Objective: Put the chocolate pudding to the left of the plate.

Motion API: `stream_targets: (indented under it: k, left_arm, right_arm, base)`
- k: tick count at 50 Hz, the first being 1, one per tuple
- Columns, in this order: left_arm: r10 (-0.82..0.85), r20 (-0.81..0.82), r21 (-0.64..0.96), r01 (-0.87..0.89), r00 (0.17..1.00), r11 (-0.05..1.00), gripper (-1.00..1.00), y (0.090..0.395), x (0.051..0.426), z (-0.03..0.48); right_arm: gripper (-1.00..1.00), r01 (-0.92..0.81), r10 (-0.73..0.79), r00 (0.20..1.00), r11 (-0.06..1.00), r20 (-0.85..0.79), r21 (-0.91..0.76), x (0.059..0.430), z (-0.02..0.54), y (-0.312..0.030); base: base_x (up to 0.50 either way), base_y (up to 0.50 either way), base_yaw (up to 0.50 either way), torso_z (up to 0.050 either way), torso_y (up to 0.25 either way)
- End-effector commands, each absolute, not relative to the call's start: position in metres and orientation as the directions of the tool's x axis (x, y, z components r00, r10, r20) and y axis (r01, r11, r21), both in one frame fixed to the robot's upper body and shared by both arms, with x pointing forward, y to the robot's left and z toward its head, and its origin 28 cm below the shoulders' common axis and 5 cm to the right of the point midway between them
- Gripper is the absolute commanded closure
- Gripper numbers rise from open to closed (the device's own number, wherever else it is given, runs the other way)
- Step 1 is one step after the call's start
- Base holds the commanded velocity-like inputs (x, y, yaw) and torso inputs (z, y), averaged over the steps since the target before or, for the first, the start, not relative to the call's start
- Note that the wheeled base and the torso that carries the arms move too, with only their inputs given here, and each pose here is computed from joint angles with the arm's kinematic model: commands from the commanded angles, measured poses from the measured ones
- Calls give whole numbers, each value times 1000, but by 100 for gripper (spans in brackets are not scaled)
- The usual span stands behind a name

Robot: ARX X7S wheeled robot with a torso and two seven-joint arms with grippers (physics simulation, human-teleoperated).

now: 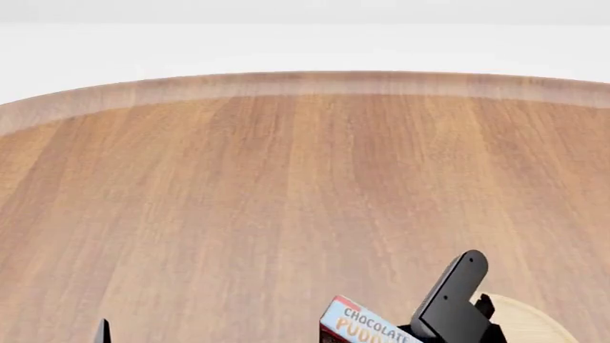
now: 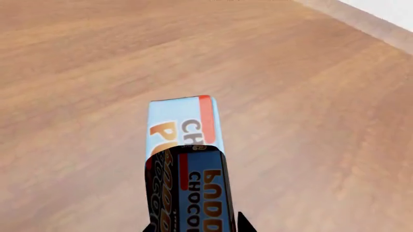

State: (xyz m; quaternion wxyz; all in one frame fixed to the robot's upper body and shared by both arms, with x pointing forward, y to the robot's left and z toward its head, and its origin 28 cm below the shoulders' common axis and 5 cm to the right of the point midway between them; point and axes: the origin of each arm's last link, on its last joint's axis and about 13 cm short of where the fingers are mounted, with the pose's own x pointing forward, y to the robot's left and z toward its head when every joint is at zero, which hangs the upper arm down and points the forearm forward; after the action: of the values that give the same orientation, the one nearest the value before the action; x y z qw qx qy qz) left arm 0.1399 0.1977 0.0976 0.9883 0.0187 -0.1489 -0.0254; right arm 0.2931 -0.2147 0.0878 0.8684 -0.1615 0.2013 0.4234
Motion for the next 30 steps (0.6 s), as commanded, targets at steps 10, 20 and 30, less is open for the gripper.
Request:
stream_targets:
  k: [10,20,30]
  left_arm:
    - [-58,293,45,47,954,998,-100,198,141,97]
    - [-55,295,43,44,954,998,-100,198,140,97]
    - [-57,296,43,47,954,998,-100,198,140,98]
  right_arm:
    - [100,-782,661,589,610,-465,-124,315,91,-213]
    - [100,-772,651,599,624,-468,-121,320,89,-212]
    - [100,-766,637,599,633,-485,-114,330,79,-211]
  base:
    - [0,0,0,0,0]
    - [0,0,0,0,0]
    - [0,0,0,0,0]
